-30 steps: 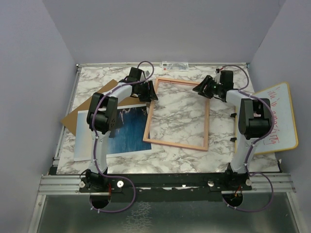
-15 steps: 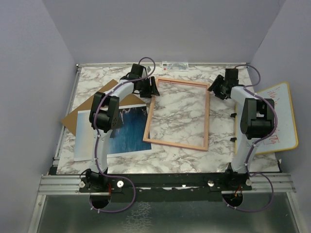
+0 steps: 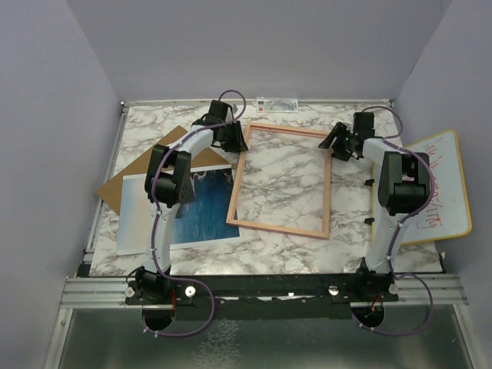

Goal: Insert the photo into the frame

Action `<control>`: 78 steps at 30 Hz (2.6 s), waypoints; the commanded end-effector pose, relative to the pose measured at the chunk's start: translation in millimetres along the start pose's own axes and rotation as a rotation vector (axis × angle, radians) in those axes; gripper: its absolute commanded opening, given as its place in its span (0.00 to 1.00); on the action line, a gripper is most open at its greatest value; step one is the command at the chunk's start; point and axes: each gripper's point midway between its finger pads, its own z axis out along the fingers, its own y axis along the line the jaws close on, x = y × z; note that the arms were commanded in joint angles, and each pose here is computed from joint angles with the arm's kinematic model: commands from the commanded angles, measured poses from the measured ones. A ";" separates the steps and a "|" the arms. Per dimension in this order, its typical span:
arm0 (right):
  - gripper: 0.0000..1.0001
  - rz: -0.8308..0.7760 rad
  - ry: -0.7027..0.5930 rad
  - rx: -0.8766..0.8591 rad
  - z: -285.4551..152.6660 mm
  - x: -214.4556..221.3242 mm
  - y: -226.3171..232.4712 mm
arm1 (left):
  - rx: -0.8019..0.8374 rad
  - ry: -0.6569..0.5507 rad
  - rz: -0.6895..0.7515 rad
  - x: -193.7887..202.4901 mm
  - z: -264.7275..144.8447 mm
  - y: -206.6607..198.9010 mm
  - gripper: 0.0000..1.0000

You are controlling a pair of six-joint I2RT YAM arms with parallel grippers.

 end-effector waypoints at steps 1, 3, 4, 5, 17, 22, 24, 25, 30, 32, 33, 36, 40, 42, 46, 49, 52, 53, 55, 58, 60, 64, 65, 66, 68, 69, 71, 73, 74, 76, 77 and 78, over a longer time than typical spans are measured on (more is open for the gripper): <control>0.66 -0.013 0.078 -0.151 10.3 12.9 14.5 | -0.016 0.028 -0.002 7.5 10.1 8.4 0.33; 0.67 -0.010 0.106 -0.211 10.8 18.4 21.2 | 0.001 0.043 -0.004 11.2 11.9 7.2 0.30; 0.68 -0.009 0.116 -0.247 10.5 20.5 26.0 | 0.009 0.049 -0.004 12.7 12.6 6.2 0.29; 0.68 -0.010 0.127 -0.286 9.6 22.9 30.8 | 0.018 0.056 -0.006 14.1 13.1 5.1 0.28; 0.79 0.009 0.233 -0.787 -44.0 38.9 101.6 | 0.022 0.091 -0.036 22.4 23.7 10.6 0.25; 0.80 0.037 0.270 -0.763 -47.8 45.3 100.3 | 0.021 0.099 -0.054 25.3 26.9 11.8 0.25; 0.80 0.031 0.263 -0.791 -56.3 44.9 105.1 | 0.024 0.104 -0.058 26.8 27.8 11.8 0.25; 0.79 0.032 0.259 -0.808 -61.1 44.8 107.5 | 0.028 0.106 -0.060 27.1 27.7 11.1 0.25; 0.78 -0.009 0.219 -0.911 -88.6 42.9 124.2 | 0.035 0.114 -0.067 30.0 27.1 9.9 0.25; 0.78 -0.023 0.208 -0.937 -95.0 43.3 129.1 | 0.032 0.116 -0.068 31.4 25.8 10.3 0.25; 0.78 -0.023 0.204 -0.936 -95.2 43.7 130.3 | 0.028 0.117 -0.068 32.2 25.2 11.0 0.25; 0.77 0.023 0.210 -0.875 -83.9 47.6 123.5 | 0.015 0.122 -0.068 36.4 24.1 13.6 0.23; 0.73 0.095 0.219 -0.712 -55.6 56.7 98.4 | -0.001 0.125 -0.065 40.3 20.2 16.7 0.19; 0.71 0.122 0.230 -0.650 -44.8 64.3 86.4 | -0.015 0.128 -0.063 44.2 16.7 19.4 0.18; 0.69 0.139 0.238 -0.557 -33.0 78.7 66.5 | -0.032 0.134 -0.056 51.2 6.6 21.2 0.16; 0.69 0.142 0.244 -0.520 -32.0 87.0 57.6 | -0.022 0.144 -0.048 57.1 -1.2 17.5 0.15; 0.68 0.142 0.240 -0.475 -31.5 92.0 49.5 | -0.006 0.146 -0.033 59.6 -9.6 11.0 0.13; 0.68 0.143 0.240 -0.459 -31.0 93.7 46.9 | -0.002 0.146 -0.029 60.0 -12.5 8.8 0.12; 0.67 0.145 0.246 -0.430 -30.2 97.3 41.1 | 0.003 0.137 -0.021 58.3 -19.4 3.8 0.10; 0.66 0.147 0.267 -0.393 -29.6 106.0 33.5 | -0.001 0.121 -0.017 57.7 -32.5 -2.3 0.08; 0.64 0.151 0.277 -0.366 -30.8 111.7 28.8 | -0.012 0.113 -0.015 60.4 -42.6 -4.0 0.07; 0.61 0.149 0.263 -0.261 -35.8 114.7 17.3 | -0.039 0.102 -0.014 70.7 -64.0 -4.1 0.06; 0.61 0.147 0.250 -0.224 -36.9 112.2 13.8 | -0.051 0.103 -0.014 74.7 -67.6 -2.0 0.06; 0.61 0.156 0.247 -0.166 -37.7 111.9 6.2 | -0.066 0.103 -0.016 78.7 -70.5 1.2 0.06; 0.65 0.159 0.222 -0.071 -39.6 105.6 -5.5 | -0.108 0.108 -0.019 88.0 -74.0 11.3 0.07; 0.68 0.157 0.203 -0.027 -41.3 100.9 -10.7 | -0.127 0.109 -0.018 91.1 -75.1 15.7 0.09; 0.72 0.140 0.160 0.023 -45.9 87.9 -14.3 | -0.150 0.110 -0.013 93.1 -75.8 20.9 0.15; 0.74 0.115 0.122 0.050 -50.8 74.0 -13.8 | -0.161 0.102 -0.002 87.0 -77.6 20.0 0.24; 0.74 0.102 0.098 0.073 -52.7 65.9 -15.3 | -0.160 0.088 0.005 80.5 -79.2 17.8 0.28; 0.74 0.068 0.067 0.079 -54.3 51.9 -12.1 | -0.149 0.059 0.017 67.4 -81.0 10.7 0.36; 0.74 0.054 0.063 0.078 -53.7 47.8 -10.4 | -0.139 0.048 0.021 61.1 -81.4 7.0 0.40; 0.73 0.044 0.061 0.074 -52.6 43.4 -8.0 | -0.125 0.039 0.025 55.5 -81.0 2.3 0.43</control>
